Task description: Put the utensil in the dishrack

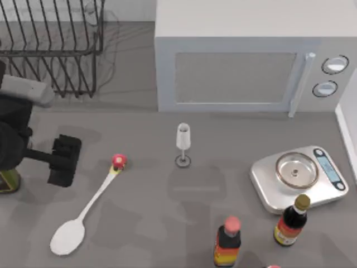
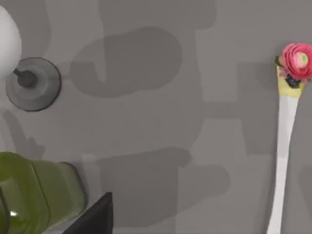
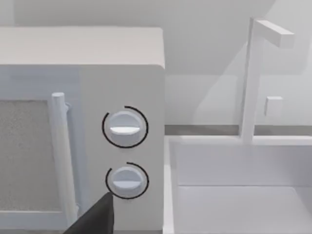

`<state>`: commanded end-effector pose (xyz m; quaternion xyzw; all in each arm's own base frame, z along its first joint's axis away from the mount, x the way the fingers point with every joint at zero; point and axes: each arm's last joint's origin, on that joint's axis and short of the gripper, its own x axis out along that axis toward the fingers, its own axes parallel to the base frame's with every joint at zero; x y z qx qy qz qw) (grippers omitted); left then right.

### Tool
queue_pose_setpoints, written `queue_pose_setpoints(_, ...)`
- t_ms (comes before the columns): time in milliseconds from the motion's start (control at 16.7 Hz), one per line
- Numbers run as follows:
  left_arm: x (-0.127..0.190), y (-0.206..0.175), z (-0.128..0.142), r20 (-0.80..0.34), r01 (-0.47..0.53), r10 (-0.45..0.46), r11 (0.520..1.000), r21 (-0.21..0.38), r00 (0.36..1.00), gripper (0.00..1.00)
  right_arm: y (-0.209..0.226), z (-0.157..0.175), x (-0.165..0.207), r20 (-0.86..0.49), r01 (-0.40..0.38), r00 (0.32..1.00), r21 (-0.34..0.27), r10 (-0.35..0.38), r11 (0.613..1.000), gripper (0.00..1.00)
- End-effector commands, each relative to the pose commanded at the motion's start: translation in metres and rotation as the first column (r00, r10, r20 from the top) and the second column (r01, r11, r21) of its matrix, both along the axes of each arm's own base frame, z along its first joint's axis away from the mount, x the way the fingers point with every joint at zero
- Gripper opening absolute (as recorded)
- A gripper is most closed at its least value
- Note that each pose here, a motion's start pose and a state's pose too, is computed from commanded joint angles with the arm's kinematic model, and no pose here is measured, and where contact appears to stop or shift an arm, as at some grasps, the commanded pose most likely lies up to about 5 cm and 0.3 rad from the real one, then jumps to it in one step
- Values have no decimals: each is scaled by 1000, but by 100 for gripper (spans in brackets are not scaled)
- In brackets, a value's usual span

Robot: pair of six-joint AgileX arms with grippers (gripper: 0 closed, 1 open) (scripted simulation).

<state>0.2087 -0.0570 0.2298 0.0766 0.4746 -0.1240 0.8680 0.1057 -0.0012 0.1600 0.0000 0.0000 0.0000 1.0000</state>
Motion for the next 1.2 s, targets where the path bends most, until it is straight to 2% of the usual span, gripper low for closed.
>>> queue_pose_setpoints(240,46,-35,-12,-285,102,-76,991,80,955,100,0,0,0,0,0,1000,0,0,1000,100)
queue_pose_setpoints(480,79,-66,-30,-457,183,-106,975,127,883,100,0,0,0,0,0,1000,0,0,1000,100)
queue_pose_setpoints(660,89,-79,-37,-510,214,-115,967,140,852,100,0,0,0,0,0,1000,0,0,1000,100)
queue_pose_setpoints(1020,91,-78,-39,-513,213,-113,967,141,851,100,0,0,0,0,0,1000,0,0,1000,100)
queue_pose_setpoints(1200,92,-80,-59,-518,218,-115,966,142,848,100,0,0,0,0,0,1000,0,0,1000,100)
